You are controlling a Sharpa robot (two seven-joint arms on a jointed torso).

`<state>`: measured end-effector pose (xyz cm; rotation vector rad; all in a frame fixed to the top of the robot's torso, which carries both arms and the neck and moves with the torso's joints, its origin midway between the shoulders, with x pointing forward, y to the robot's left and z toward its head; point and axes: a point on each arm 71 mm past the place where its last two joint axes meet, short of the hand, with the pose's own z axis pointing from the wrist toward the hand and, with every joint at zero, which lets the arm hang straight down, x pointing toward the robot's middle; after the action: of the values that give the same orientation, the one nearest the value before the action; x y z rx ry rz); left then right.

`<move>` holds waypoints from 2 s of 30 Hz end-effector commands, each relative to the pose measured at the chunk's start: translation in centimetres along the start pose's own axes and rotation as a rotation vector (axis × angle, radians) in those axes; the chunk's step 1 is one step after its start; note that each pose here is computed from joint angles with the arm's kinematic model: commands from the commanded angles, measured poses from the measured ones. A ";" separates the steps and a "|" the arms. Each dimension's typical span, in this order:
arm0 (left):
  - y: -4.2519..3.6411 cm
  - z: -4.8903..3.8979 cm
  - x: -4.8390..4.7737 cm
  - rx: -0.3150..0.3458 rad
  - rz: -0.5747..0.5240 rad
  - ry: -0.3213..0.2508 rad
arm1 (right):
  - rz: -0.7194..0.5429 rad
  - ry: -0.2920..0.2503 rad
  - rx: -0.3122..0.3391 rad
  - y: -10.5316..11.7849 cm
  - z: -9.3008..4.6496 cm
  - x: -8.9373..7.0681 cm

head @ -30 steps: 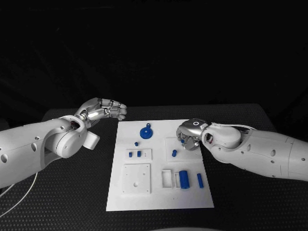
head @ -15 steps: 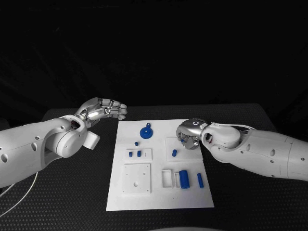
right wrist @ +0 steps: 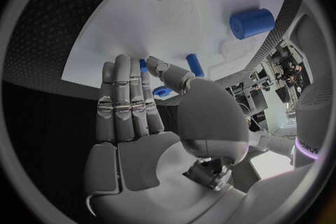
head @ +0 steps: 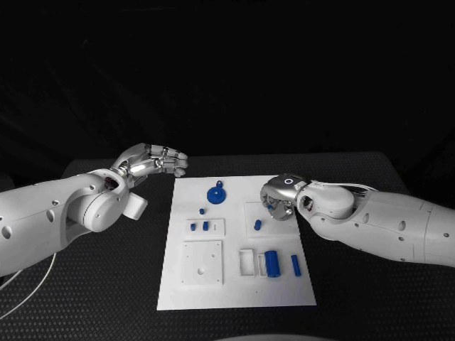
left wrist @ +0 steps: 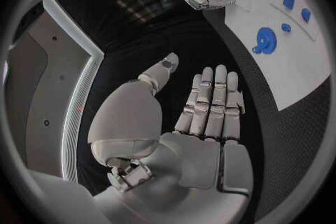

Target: Assemble the parts on the task board

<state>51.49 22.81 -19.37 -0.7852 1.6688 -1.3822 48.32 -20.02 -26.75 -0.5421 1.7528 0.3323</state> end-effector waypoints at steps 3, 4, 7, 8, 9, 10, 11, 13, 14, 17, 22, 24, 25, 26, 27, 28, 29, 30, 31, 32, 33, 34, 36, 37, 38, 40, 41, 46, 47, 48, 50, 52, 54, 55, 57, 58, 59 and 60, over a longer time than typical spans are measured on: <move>-0.10 0.05 0.23 0.003 -0.011 0.016 | 0.001 0.045 -0.017 0.6 0.0 0.8; -0.09 0.05 0.23 0.003 -0.011 0.017 | 0.001 0.045 -0.016 0.6 0.0 0.8; -0.08 0.05 0.23 0.002 -0.011 0.017 | 0.002 0.039 -0.014 0.6 0.0 0.8; -0.08 0.05 0.22 0.002 -0.012 0.018 | 0.004 0.037 -0.013 0.6 0.0 0.8; -0.08 0.05 0.23 0.002 -0.012 0.018 | 0.007 0.035 -0.012 0.6 0.0 0.8; -0.08 0.05 0.24 0.002 -0.012 0.018 | 0.011 0.032 -0.011 0.6 0.0 0.7; -0.08 0.05 0.23 0.002 -0.012 0.018 | 0.012 0.032 -0.011 0.6 0.0 0.7; -0.07 0.06 0.22 0.001 -0.012 0.018 | 0.012 0.029 -0.009 0.6 0.0 0.7; -0.06 0.05 0.21 0.000 -0.012 0.019 | 0.013 0.026 -0.009 0.6 0.0 0.7; -0.05 0.05 0.23 -0.001 -0.012 0.021 | 0.014 0.021 -0.007 0.5 -0.1 0.7; -0.04 0.07 0.21 -0.001 -0.013 0.022 | 0.018 0.011 -0.014 0.6 -0.2 0.6; -0.04 0.07 0.21 -0.001 -0.013 0.022 | 0.021 0.010 -0.017 0.7 -0.2 0.5; -0.03 0.07 0.21 -0.001 -0.013 0.023 | 0.021 0.010 -0.019 0.7 -0.3 0.5; -0.03 0.07 0.21 -0.002 -0.013 0.023 | 0.023 0.009 -0.020 0.8 -0.3 0.5; -0.03 0.07 0.22 -0.002 -0.013 0.024 | 0.023 0.008 -0.020 0.8 -0.3 0.5; -0.03 0.07 0.20 -0.002 -0.013 0.023 | 0.024 0.007 -0.021 0.8 -0.3 0.5; -0.03 0.07 0.21 -0.002 -0.013 0.024 | 0.024 0.007 -0.020 0.8 -0.3 0.5; -0.02 0.08 0.20 -0.002 -0.013 0.023 | 0.024 0.007 -0.020 0.8 -0.3 0.5; -0.02 0.08 0.20 -0.002 -0.013 0.023 | 0.023 0.006 -0.019 0.8 -0.3 0.5; -0.02 0.08 0.21 -0.002 -0.013 0.024 | 0.022 0.004 -0.016 0.7 -0.4 0.5; -0.02 0.08 0.21 -0.003 -0.013 0.024 | 0.020 0.001 -0.014 0.6 -0.4 0.5; -0.01 0.09 0.20 -0.003 -0.013 0.024 | 0.020 -0.001 -0.012 0.6 -0.4 0.5; -0.01 0.09 0.19 -0.004 -0.013 0.023 | 0.017 -0.011 -0.006 0.5 -0.5 0.4; 0.00 0.08 0.18 -0.004 -0.013 0.023 | 0.016 -0.015 -0.004 0.4 -0.5 0.4; 0.00 0.08 0.18 -0.004 -0.013 0.024 | 0.017 -0.018 -0.001 0.4 -0.6 0.4; 0.01 0.08 0.17 -0.004 -0.013 0.024 | 0.017 -0.019 0.000 0.3 -0.6 0.4; 0.01 0.09 0.17 -0.004 -0.014 0.024 | 0.017 -0.020 0.000 0.3 -0.7 0.3; 0.03 0.09 0.12 -0.005 -0.014 0.024 | 0.022 -0.037 -0.007 0.4 -0.9 0.1; 0.04 0.10 0.11 -0.005 -0.015 0.023 | 0.024 -0.038 -0.008 0.4 -1.0 0.1; 0.05 0.10 0.10 -0.006 -0.017 0.023 | 0.025 -0.039 -0.010 0.4 -1.0 0.1; 0.07 0.09 0.06 -0.007 -0.019 0.022 | 0.028 -0.041 -0.014 0.5 -1.0 0.0; 0.08 0.10 0.06 -0.008 -0.019 0.022 | 0.030 -0.035 -0.015 0.5 -1.1 0.1; 0.08 0.10 0.07 -0.009 -0.019 0.022 | 0.031 -0.030 -0.015 0.5 -1.0 0.1; 0.08 0.10 0.07 -0.009 -0.020 0.023 | 0.031 -0.026 -0.014 0.5 -1.0 0.1; 0.08 0.11 0.11 -0.009 -0.020 0.024 | 0.030 -0.023 -0.014 0.5 -0.9 0.2; 0.08 0.11 0.11 -0.009 -0.020 0.025 | 0.029 -0.023 -0.013 0.5 -0.9 0.2; 0.08 0.11 0.13 -0.010 -0.020 0.024 | 0.028 -0.022 -0.011 0.5 -0.9 0.2; 0.08 0.13 0.14 -0.010 -0.020 0.025 | 0.023 -0.019 -0.010 0.5 -0.8 0.2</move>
<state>51.59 22.94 -19.53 -0.7964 1.6852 -1.3805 47.37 -20.12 -26.61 -0.5137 1.7311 0.3655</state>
